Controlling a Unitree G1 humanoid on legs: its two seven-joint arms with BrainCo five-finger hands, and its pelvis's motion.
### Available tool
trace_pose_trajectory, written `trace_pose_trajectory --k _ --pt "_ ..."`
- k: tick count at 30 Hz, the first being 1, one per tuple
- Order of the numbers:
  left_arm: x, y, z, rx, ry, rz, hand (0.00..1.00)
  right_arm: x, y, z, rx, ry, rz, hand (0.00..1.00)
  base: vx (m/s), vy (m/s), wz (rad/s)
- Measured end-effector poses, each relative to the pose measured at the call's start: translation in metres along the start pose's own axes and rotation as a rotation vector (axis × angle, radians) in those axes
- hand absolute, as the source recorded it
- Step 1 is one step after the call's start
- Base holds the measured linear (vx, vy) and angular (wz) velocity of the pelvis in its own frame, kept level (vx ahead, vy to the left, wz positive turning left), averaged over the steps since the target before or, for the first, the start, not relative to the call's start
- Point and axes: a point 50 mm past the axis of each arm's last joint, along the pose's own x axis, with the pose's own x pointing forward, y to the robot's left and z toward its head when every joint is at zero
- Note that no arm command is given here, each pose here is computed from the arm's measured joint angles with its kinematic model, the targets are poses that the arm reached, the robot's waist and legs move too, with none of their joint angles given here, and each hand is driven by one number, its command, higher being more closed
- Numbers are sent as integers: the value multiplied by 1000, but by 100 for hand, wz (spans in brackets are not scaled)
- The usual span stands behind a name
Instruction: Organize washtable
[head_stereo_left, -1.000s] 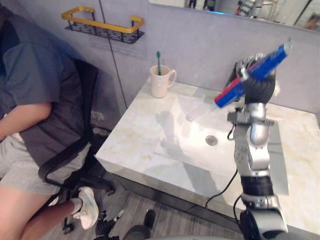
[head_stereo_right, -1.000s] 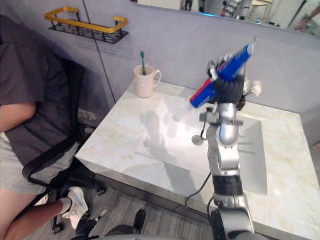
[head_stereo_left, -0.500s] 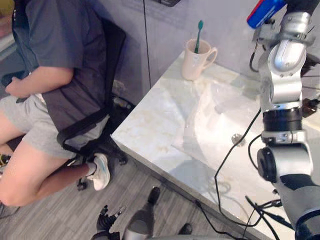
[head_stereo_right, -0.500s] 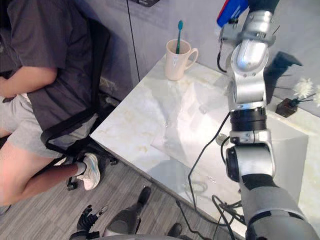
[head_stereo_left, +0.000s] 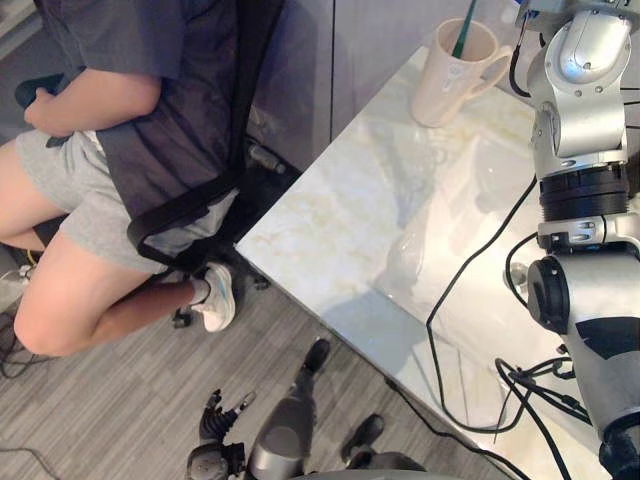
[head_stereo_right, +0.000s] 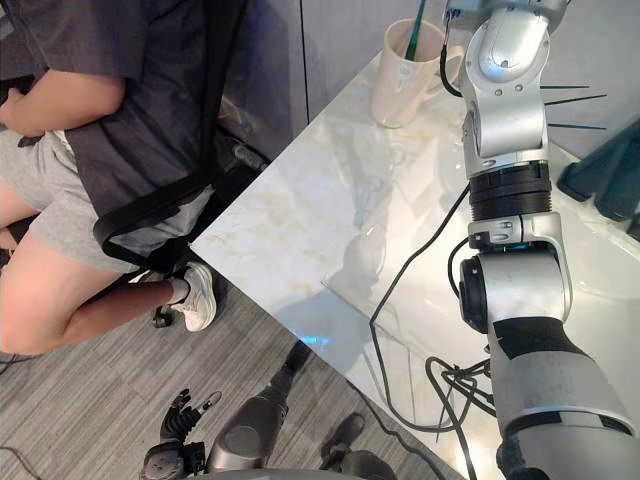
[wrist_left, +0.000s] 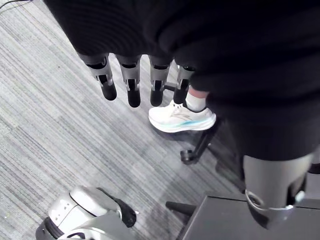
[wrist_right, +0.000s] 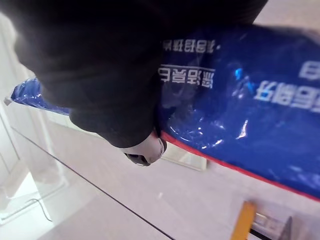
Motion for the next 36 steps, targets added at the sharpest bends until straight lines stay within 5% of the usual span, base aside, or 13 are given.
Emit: trace_pose_trajectory --k 17,18,36 --pt "1 -3 4 11 -18 -24 0 2 10 -7 -66 42 47 100 1 7 5" --pt "1 -3 4 10 -18 -23 0 2 10 -7 -66 42 48 0 0 0 0" --pt "1 -4 4 9 -17 -15 0 -9 8 -25 -105 96 52 0 -4 1 0"
